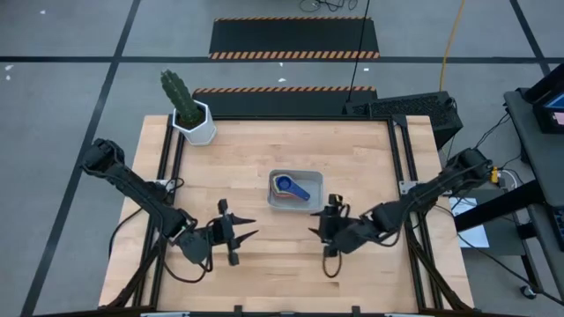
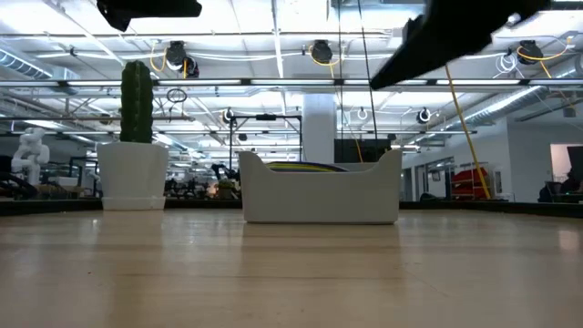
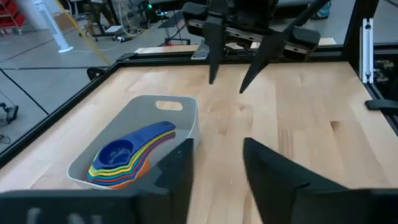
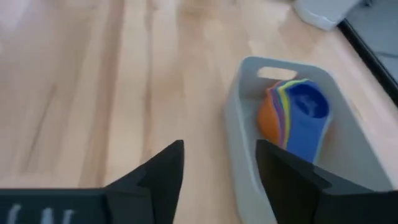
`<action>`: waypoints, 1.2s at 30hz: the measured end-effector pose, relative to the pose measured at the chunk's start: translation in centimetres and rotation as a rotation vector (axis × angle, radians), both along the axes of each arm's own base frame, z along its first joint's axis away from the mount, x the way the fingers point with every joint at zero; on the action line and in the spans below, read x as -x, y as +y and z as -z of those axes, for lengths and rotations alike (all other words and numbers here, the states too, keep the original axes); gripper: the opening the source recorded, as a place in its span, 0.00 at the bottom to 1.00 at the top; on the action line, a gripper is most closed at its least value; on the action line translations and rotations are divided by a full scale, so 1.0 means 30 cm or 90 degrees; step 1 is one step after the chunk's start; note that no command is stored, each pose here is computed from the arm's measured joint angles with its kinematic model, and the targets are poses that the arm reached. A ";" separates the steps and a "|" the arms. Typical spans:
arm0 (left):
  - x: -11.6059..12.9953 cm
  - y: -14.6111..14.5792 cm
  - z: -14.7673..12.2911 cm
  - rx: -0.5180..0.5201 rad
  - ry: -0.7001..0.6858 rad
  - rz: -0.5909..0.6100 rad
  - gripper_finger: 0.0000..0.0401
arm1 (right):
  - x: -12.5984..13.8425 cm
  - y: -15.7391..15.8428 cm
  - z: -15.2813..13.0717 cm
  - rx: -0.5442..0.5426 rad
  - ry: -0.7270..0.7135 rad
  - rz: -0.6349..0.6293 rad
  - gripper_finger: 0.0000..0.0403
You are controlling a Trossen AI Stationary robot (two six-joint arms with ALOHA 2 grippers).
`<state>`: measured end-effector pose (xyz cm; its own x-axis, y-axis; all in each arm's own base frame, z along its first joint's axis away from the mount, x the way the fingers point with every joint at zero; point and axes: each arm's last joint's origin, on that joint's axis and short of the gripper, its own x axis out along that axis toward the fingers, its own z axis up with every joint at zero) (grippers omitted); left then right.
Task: Nest measuring cups in basket
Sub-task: Return to Home Position
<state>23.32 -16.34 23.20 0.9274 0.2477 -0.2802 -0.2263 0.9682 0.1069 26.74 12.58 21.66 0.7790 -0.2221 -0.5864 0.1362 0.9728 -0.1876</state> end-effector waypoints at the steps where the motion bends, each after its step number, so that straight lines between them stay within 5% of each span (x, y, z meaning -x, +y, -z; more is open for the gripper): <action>1: 0.000 0.001 0.002 0.000 0.003 0.001 0.33 | 0.015 0.002 0.013 0.000 -0.004 -0.016 0.46; 14: 0.035 0.058 0.132 0.022 -0.001 0.017 0.02 | 0.195 -0.084 0.121 -0.033 -0.168 -0.228 0.02; 23: 0.075 0.091 0.154 0.027 0.002 0.023 0.05 | 0.316 -0.163 0.188 -0.122 -0.255 -0.329 0.01; 36: 0.078 0.124 0.162 0.034 0.001 0.051 0.05 | 0.338 -0.245 0.194 -0.106 -0.255 -0.369 0.00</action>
<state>20.98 -12.60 18.34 0.9432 0.1578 -0.2925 -0.1484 0.9874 0.0541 16.61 5.25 15.82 0.9066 0.3592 -0.2216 -0.3829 0.9208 -0.0739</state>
